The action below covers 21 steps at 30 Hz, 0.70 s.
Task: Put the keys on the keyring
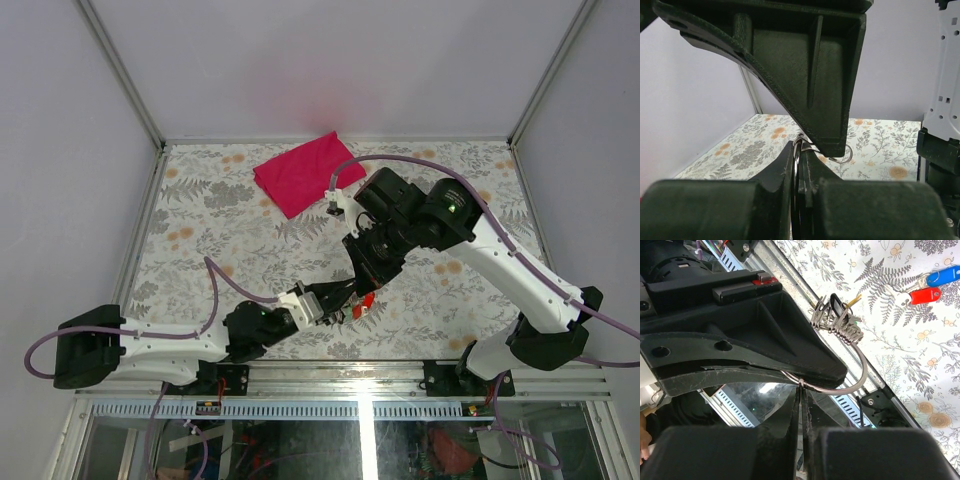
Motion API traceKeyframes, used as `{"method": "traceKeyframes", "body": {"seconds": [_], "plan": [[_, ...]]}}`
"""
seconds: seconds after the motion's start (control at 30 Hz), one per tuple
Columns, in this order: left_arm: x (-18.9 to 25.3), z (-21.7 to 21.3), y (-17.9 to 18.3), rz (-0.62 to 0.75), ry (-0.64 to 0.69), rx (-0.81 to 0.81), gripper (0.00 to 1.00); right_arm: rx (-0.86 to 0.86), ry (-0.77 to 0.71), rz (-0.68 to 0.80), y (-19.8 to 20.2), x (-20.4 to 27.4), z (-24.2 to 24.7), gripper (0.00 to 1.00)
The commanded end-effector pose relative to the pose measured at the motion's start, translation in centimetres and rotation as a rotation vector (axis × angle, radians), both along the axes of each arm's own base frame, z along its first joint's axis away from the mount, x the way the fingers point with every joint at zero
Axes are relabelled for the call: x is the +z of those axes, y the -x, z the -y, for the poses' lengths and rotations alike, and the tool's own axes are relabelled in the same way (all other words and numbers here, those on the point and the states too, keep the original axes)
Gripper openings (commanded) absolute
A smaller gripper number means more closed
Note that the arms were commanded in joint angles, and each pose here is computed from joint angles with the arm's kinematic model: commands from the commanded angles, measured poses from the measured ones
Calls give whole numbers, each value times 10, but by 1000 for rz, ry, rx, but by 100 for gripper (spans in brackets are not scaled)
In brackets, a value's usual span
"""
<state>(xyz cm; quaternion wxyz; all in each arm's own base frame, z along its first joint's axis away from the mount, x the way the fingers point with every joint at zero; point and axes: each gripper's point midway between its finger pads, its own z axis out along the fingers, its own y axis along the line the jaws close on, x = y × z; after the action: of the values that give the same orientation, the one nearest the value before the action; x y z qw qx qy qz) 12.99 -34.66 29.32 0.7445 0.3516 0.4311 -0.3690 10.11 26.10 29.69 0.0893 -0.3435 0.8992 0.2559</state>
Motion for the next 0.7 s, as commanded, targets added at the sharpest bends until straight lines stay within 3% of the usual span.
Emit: {"method": "traceKeyframes", "body": {"seconds": [0.0, 0.37, 0.67], "plan": [[58, -15, 10, 22, 217, -33, 0, 2, -32, 17, -1, 10, -1, 3], [60, -23, -2, -72, 237, 24, 0, -19, -252, 264, -22, 43, -9, 42], [69, -38, -14, -136, 300, 94, 0, -128, -557, 549, -41, 75, -4, 48]]}}
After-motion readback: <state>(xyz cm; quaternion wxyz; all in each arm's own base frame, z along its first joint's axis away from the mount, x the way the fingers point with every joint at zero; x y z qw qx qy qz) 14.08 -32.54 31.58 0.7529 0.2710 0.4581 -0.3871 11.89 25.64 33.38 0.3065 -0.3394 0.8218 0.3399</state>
